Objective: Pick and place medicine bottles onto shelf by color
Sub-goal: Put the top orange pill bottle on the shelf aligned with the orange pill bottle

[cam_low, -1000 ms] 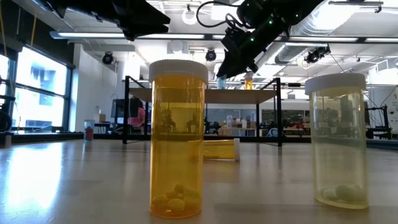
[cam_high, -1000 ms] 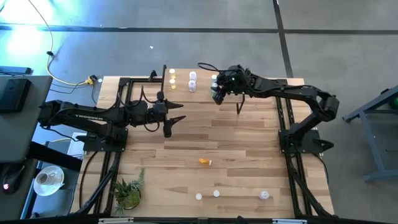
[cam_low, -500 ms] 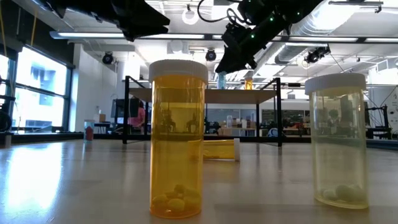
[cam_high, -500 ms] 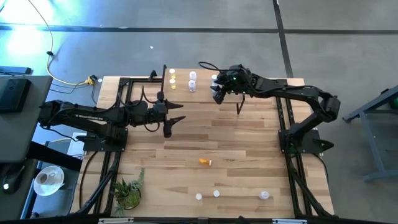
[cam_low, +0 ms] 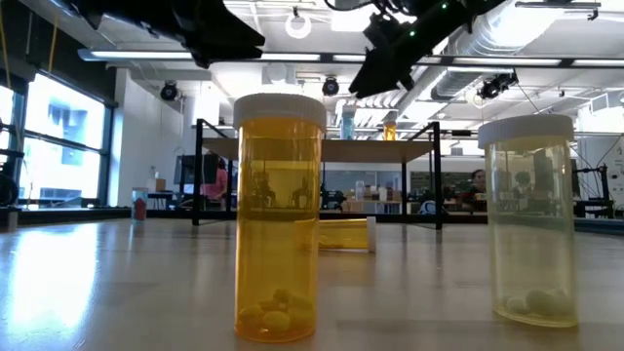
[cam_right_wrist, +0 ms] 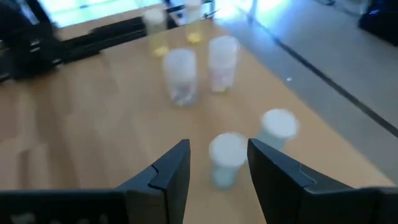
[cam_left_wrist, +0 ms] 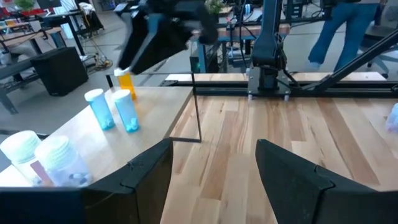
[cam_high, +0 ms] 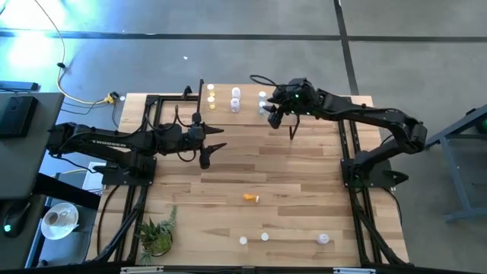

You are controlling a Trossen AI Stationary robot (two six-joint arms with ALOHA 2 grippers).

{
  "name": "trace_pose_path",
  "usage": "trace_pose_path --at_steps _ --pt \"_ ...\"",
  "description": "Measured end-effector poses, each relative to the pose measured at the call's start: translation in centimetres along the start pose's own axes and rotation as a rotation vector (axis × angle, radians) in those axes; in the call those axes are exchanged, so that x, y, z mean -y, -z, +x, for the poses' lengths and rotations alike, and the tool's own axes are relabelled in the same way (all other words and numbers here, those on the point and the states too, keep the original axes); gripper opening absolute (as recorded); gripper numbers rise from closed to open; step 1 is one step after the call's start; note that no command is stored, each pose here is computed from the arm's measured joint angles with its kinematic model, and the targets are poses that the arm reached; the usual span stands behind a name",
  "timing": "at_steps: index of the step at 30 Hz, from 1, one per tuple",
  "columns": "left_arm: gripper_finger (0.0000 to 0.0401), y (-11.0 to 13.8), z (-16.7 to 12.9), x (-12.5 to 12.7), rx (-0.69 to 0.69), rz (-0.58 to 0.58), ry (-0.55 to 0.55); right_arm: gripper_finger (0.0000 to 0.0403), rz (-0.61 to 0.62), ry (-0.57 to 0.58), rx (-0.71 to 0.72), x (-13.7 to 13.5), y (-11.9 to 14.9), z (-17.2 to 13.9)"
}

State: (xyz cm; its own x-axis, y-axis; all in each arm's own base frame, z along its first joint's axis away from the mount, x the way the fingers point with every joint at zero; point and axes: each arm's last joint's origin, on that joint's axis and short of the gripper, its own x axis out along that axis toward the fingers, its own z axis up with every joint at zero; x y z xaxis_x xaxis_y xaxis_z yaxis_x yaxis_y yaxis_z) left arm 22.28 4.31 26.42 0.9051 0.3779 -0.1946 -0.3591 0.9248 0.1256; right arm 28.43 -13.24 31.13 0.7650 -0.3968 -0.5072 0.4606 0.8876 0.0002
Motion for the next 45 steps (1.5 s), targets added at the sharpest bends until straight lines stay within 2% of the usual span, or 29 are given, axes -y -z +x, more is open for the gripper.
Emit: trace_pose_path --at_steps 8,20,26,32,36,41,45 --pt "0.0220 0.0 0.0 0.0 0.003 -0.001 -0.002 0.0152 -0.040 -0.202 -0.119 -2.8 1.0 -1.6" --pt "0.0220 0.0 0.0 0.0 0.001 -0.001 -0.004 0.0152 -0.119 -0.406 -0.231 -10.2 3.2 -3.3" --pt "0.0219 0.4 0.0 0.1 -0.039 0.000 0.046 0.0152 -0.144 -0.374 -0.254 -12.7 6.3 -3.2" --pt "0.0220 1.0 0.6 0.8 -0.069 -0.067 0.186 0.0152 -0.099 -0.274 -0.231 -14.2 9.1 -3.2" --pt "0.0218 1.9 2.0 1.5 -0.095 -0.070 0.252 0.0152 -0.077 -0.235 -0.241 -14.9 10.7 -3.4" --pt "0.0220 2.8 4.1 2.8 -0.064 -0.025 0.287 0.0152 -0.053 -0.249 -0.285 -15.7 12.3 -3.8" --pt "0.0221 2.1 5.4 4.2 -0.088 0.010 0.325 0.0152 -0.076 -0.219 -0.263 -16.2 13.2 -4.1"
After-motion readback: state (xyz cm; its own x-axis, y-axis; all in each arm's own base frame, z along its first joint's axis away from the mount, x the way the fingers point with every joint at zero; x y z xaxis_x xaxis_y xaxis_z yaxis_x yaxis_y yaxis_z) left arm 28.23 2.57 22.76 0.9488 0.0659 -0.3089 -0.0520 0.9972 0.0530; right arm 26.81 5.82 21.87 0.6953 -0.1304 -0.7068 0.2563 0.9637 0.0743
